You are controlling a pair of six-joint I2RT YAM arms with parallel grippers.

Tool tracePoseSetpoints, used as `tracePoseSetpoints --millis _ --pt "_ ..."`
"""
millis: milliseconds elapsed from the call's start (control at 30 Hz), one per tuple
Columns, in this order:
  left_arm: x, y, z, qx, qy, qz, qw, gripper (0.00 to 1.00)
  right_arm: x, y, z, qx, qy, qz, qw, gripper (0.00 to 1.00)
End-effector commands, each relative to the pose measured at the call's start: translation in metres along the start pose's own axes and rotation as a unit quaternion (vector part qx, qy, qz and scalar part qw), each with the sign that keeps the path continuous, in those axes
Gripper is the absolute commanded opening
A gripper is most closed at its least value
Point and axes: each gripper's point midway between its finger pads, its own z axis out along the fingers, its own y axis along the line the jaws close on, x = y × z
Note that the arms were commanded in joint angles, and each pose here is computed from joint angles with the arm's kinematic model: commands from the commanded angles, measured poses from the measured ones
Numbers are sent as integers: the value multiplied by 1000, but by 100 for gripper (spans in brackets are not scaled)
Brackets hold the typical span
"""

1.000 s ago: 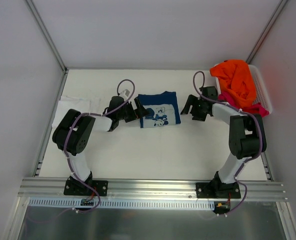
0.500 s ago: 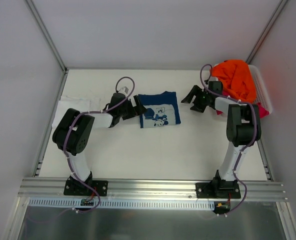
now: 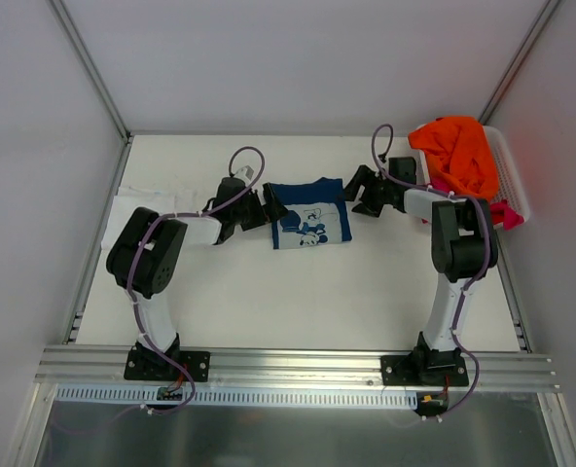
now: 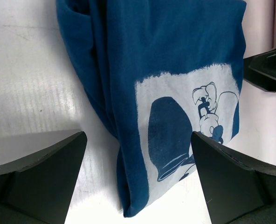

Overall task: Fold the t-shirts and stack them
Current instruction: Put the neatly folded tshirt into the corner of the board with the left arm

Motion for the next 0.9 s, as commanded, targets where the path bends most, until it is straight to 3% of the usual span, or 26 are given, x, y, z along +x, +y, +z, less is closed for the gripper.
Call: tracePoseSetpoints --millis 0,433,867 --pt "50 27 3 -43 88 -25 995 99 15 16 8 -9 26 -12 1000 82" --pt "69 2 21 -9 113 -26 993 99 50 30 22 -7 57 -29 998 82" --pt "72 1 24 -10 114 -21 993 97 80 39 29 -12 79 -42 996 78"
